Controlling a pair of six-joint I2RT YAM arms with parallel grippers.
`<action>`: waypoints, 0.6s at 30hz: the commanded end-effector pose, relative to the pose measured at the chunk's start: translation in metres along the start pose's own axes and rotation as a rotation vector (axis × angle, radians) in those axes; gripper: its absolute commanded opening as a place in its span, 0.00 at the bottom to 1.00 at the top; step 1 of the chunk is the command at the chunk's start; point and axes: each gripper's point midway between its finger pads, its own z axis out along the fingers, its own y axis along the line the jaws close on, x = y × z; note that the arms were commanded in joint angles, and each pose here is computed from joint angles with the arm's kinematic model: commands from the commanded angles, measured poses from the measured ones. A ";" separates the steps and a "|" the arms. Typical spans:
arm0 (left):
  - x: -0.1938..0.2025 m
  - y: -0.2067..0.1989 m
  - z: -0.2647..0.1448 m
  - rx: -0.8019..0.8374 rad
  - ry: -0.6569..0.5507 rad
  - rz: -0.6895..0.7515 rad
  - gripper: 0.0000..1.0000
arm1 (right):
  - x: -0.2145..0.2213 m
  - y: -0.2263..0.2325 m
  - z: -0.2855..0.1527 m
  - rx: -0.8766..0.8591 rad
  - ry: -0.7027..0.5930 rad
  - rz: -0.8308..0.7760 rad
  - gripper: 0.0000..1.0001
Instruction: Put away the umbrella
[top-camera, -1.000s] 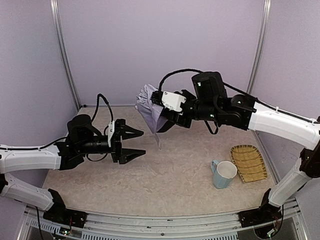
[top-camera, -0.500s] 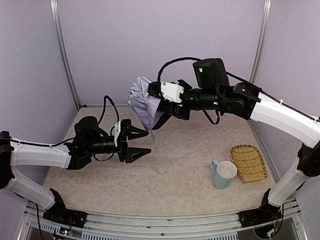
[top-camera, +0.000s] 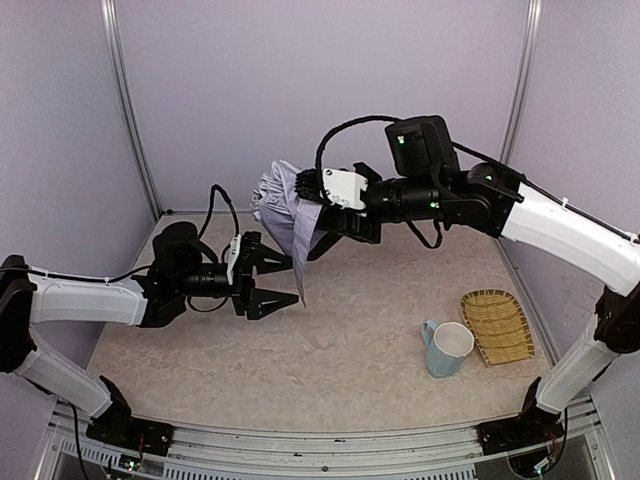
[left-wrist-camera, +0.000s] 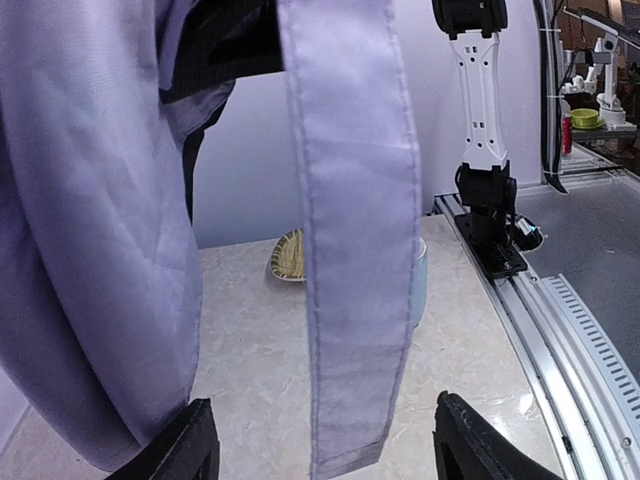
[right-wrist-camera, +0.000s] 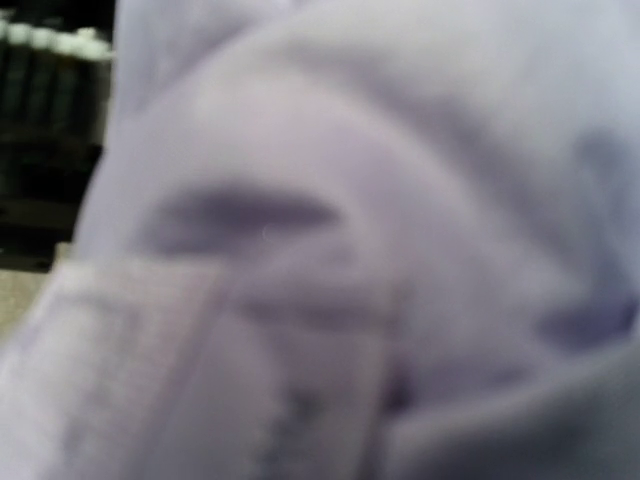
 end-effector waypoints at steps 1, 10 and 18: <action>-0.002 -0.002 0.003 0.087 -0.006 0.000 0.71 | -0.033 -0.020 -0.015 0.042 -0.104 -0.019 0.00; 0.012 -0.025 0.017 0.190 0.013 -0.032 0.55 | -0.034 -0.020 -0.015 0.043 -0.108 -0.017 0.00; 0.019 -0.030 0.016 0.214 0.035 -0.047 0.00 | -0.025 -0.023 -0.017 0.064 -0.067 0.007 0.00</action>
